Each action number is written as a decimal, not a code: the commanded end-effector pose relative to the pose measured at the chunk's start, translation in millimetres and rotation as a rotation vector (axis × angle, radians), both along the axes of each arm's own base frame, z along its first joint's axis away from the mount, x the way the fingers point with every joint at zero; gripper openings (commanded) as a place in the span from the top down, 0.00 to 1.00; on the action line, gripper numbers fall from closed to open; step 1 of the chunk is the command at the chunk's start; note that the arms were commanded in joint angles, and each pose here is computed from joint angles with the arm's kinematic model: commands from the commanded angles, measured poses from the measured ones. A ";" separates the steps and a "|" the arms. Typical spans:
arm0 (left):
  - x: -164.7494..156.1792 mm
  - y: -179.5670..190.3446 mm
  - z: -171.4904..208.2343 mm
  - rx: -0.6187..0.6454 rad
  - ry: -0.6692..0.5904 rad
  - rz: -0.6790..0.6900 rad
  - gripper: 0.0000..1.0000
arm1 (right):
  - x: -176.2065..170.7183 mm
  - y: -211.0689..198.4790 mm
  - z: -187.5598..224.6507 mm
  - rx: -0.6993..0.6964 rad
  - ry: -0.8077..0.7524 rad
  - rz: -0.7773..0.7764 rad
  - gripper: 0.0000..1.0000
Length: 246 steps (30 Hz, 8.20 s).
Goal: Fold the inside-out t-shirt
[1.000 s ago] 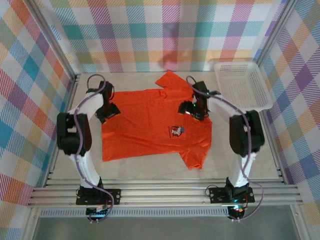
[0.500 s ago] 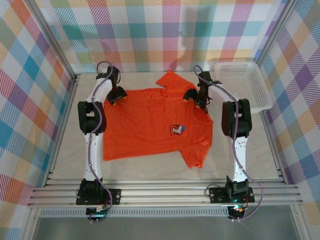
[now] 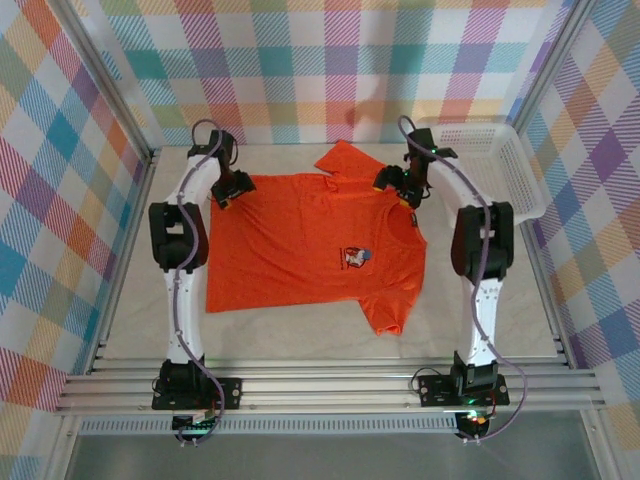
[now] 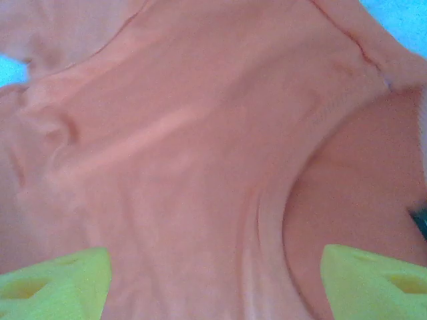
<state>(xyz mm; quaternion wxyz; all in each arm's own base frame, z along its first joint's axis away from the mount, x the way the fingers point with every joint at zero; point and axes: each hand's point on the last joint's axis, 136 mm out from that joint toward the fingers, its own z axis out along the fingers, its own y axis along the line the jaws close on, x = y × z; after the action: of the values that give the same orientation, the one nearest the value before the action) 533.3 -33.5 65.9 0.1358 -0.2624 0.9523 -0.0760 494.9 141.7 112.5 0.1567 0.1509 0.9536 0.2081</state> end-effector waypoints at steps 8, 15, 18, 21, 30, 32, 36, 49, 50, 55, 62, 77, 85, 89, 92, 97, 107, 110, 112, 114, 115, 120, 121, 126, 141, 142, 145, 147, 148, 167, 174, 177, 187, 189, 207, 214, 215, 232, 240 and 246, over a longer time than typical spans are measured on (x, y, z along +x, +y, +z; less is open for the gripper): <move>-226.2 39.1 66.4 0.110 -0.014 0.162 0.41 | -185.0 0.3 5.2 -0.023 0.022 0.087 0.23; -296.0 30.6 30.4 0.042 0.073 0.177 0.41 | -249.3 -16.6 -23.0 -0.025 0.073 0.088 0.25; -312.0 27.9 17.0 0.026 0.133 0.184 0.42 | -268.5 -13.5 -33.8 -0.011 0.125 0.104 0.27; -326.4 27.4 11.8 0.019 0.163 0.207 0.42 | -292.3 -11.9 -39.2 -0.049 0.176 0.132 0.29; -338.8 28.0 -17.2 -0.010 0.134 0.311 0.46 | -332.5 -13.6 -44.2 -0.048 0.209 0.146 0.31; -336.2 27.5 -25.2 -0.014 0.139 0.318 0.49 | -335.0 -13.2 -42.7 -0.049 0.206 0.157 0.34; -331.4 30.5 -35.9 0.006 0.158 0.327 0.53 | -338.5 -13.1 -44.2 -0.052 0.215 0.166 0.35; -316.8 44.9 -46.7 0.094 0.165 0.344 1.00 | -360.4 1.2 -61.2 -0.060 0.282 0.219 0.50; -315.7 46.7 -41.1 0.103 0.153 0.344 1.00 | -361.9 0.9 -64.0 -0.071 0.287 0.219 0.52; -310.7 52.5 -11.8 0.127 0.077 0.340 1.00 | -364.0 7.6 -76.6 -0.083 0.297 0.235 0.54; -309.2 49.1 -5.4 0.108 0.073 0.328 1.00 | -357.2 19.7 -99.1 -0.096 0.324 0.242 0.60; -239.1 57.8 119.0 0.108 -0.158 0.296 1.00 | -236.1 -1.9 44.4 -0.198 -0.114 0.179 1.00; -178.5 63.9 279.2 0.033 -0.510 0.306 1.00 | -154.3 -9.4 244.7 -0.226 -0.661 0.106 1.00; -179.1 56.8 377.0 -0.027 -0.765 0.269 1.00 | -164.0 -11.1 335.9 -0.187 -0.867 0.113 1.00; -202.7 55.7 445.5 -0.032 -0.956 0.253 1.00 | -192.6 -21.3 398.6 -0.150 -1.029 0.101 1.00; -267.8 57.0 529.9 -0.014 -1.256 0.250 1.00 | -261.0 -52.1 478.8 -0.094 -1.295 0.038 1.00; -348.1 60.5 583.0 0.052 -1.504 0.254 1.00 | -316.0 -89.2 539.9 -0.155 -1.503 -0.048 1.00; -316.4 61.0 563.6 0.058 -1.428 0.244 1.00 | -286.5 -81.5 535.9 -0.225 -1.469 -0.039 1.00; -286.4 60.5 543.5 0.055 -1.359 0.232 1.00 | -257.4 -73.8 525.8 -0.281 -1.428 -0.032 1.00; -252.4 59.4 515.8 0.043 -1.279 0.220 1.00 | -225.7 -66.4 511.4 -0.345 -1.382 -0.027 1.00; -232.7 58.5 498.5 0.035 -1.234 0.212 1.00 | -206.8 -61.3 500.9 -0.380 -1.354 -0.020 1.00; -149.6 61.4 400.6 0.034 -1.028 0.209 1.00 | -126.4 -39.9 442.7 -0.444 -1.225 0.016 1.00; -137.9 62.3 383.5 0.035 -0.997 0.211 1.00 | -111.6 -37.1 430.3 -0.450 -1.200 0.020 1.00; -72.9 65.9 278.7 0.030 -0.808 0.227 1.00 | -24.4 -17.1 337.2 -0.436 -1.019 0.053 1.00; 57.4 61.1 21.3 -0.005 -0.300 0.212 1.00 | 134.0 -1.6 93.9 -0.525 -0.626 0.031 1.00; 61.9 61.5 18.7 -0.004 -0.296 0.213 1.00 | 139.8 -2.2 91.1 -0.518 -0.624 0.023 1.00; 73.1 62.7 14.4 0.000 -0.291 0.212 1.00 | 155.3 -3.0 84.3 -0.499 -0.622 -0.008 1.00; 79.7 65.0 16.8 0.009 -0.300 0.216 1.00 | 164.3 -2.6 82.0 -0.496 -0.641 -0.027 1.00; 82.9 66.5 19.4 0.013 -0.310 0.218 1.00 | 169.1 -2.7 83.0 -0.497 -0.659 -0.043 1.00; 6.9 49.4 100.9 0.072 -0.274 0.159 0.19 | 87.9 38.9 100.7 -0.152 -0.423 0.127 0.41; -111.6 6.6 50.3 -0.170 -0.171 0.162 0.25 | -33.4 57.5 32.8 -0.010 -0.228 0.224 0.39; -136.4 -11.6 19.7 -0.247 -0.116 0.129 0.25 | -63.6 46.3 -4.9 -0.011 -0.133 0.191 0.40; -174.7 16.2 -48.1 -0.094 0.082 0.164 0.29 | -122.5 -9.1 -75.8 -0.103 0.049 0.022 0.38; -178.4 20.5 -46.7 -0.085 0.092 0.173 0.30 | -131.2 -10.0 -83.9 -0.100 0.078 0.029 0.37; -285.6 61.0 14.2 0.065 0.016 0.323 0.43 | -274.3 -2.3 -46.1 -0.096 0.089 0.127 0.36; -274.1 58.3 -15.4 0.025 0.049 0.333 0.50 | -306.3 2.0 -50.4 -0.113 0.088 0.162 0.39; -271.9 57.0 -20.3 0.016 0.057 0.334 0.52 | -310.8 1.9 -53.7 -0.120 0.100 0.169 0.40; -261.3 70.5 -46.3 0.094 0.110 0.343 1.00 | -343.6 18.8 -80.1 -0.199 0.194 0.245 0.52; -260.5 69.2 -29.6 0.083 0.073 0.340 1.00 | -354.8 41.7 -97.4 -0.206 0.229 0.258 0.54; -262.2 67.0 -30.4 0.075 0.093 0.331 1.00 | -357.4 40.7 -109.0 -0.222 0.254 0.229 0.66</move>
<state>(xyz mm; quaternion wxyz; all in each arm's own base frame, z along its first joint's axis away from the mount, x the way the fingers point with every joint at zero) 266.5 31.3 26.8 0.1061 -0.4162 0.9030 -0.0027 137.2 177.2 12.8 0.0282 0.0293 0.9949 0.0927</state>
